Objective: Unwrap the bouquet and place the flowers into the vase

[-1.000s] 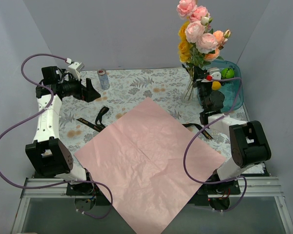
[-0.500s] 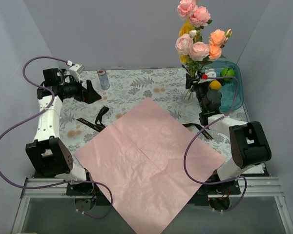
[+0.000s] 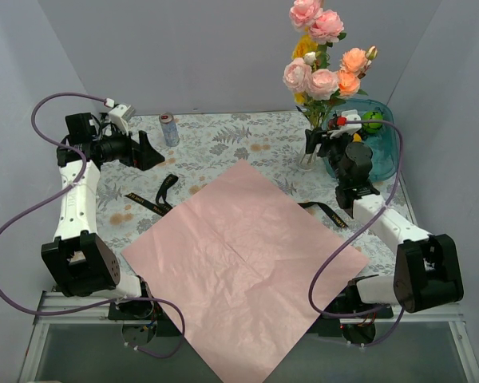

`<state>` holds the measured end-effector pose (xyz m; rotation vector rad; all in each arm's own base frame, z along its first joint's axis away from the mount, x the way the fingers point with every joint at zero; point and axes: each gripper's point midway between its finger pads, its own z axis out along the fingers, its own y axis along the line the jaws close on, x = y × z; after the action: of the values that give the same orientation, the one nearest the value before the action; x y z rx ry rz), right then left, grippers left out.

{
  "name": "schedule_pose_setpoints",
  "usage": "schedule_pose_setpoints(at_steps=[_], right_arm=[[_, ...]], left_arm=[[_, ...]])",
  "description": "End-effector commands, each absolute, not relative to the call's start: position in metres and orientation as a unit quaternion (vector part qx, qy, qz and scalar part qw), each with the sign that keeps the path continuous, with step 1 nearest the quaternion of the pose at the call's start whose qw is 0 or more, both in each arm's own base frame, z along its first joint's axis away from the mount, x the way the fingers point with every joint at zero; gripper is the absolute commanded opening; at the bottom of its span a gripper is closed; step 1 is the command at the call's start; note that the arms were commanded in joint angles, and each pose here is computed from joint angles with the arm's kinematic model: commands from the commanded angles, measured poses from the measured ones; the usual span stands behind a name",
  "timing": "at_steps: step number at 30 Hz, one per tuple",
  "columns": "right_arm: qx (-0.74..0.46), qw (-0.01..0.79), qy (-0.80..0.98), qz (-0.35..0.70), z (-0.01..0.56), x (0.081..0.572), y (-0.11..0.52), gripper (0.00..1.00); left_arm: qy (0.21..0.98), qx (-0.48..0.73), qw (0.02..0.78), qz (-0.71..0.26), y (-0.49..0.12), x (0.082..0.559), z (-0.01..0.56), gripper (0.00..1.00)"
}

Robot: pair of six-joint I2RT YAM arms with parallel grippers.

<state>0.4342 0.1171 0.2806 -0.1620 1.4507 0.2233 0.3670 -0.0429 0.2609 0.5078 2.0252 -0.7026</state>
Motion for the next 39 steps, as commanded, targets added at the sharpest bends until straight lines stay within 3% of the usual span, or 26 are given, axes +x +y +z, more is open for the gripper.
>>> schedule_pose_setpoints(at_steps=[1, 2, 4, 5, 6, 20, 28, 39], right_arm=[[-0.051, 0.726, 0.679, 0.095, 0.276, 0.42, 0.106, 0.79], [-0.042, 0.732, 0.674, 0.095, 0.283, 0.417, 0.103, 0.75], [-0.038, 0.739, 0.665, 0.101, 0.295, 0.416, 0.103, 0.47], [-0.036, 0.741, 0.661, 0.107, 0.3, 0.416, 0.105, 0.28], [-0.035, 0.739, 0.663, 0.111, 0.301, 0.417, 0.106, 0.02], [-0.198, 0.742, 0.584, 0.262, 0.365, 0.413, 0.166, 0.01], [-0.137, 0.774, 0.568, 0.244, 0.387, 0.444, 0.145, 0.01], [-0.1, 0.764, 0.604, 0.205, 0.343, 0.458, 0.129, 0.01]], left_arm=[[0.801, 0.221, 0.48, -0.281, -0.047, 0.356, 0.286, 0.98], [0.802, 0.22, 0.479, -0.281, -0.046, 0.355, 0.285, 0.98], [0.801, 0.22, 0.48, -0.282, -0.047, 0.354, 0.287, 0.98], [0.802, 0.219, 0.48, -0.281, -0.047, 0.354, 0.287, 0.98], [0.802, 0.219, 0.481, -0.28, -0.046, 0.354, 0.288, 0.98], [0.799, 0.224, 0.485, -0.277, -0.047, 0.35, 0.291, 0.98], [0.801, 0.225, 0.484, -0.271, -0.044, 0.351, 0.287, 0.98], [0.805, 0.223, 0.481, -0.266, -0.04, 0.35, 0.28, 0.98]])
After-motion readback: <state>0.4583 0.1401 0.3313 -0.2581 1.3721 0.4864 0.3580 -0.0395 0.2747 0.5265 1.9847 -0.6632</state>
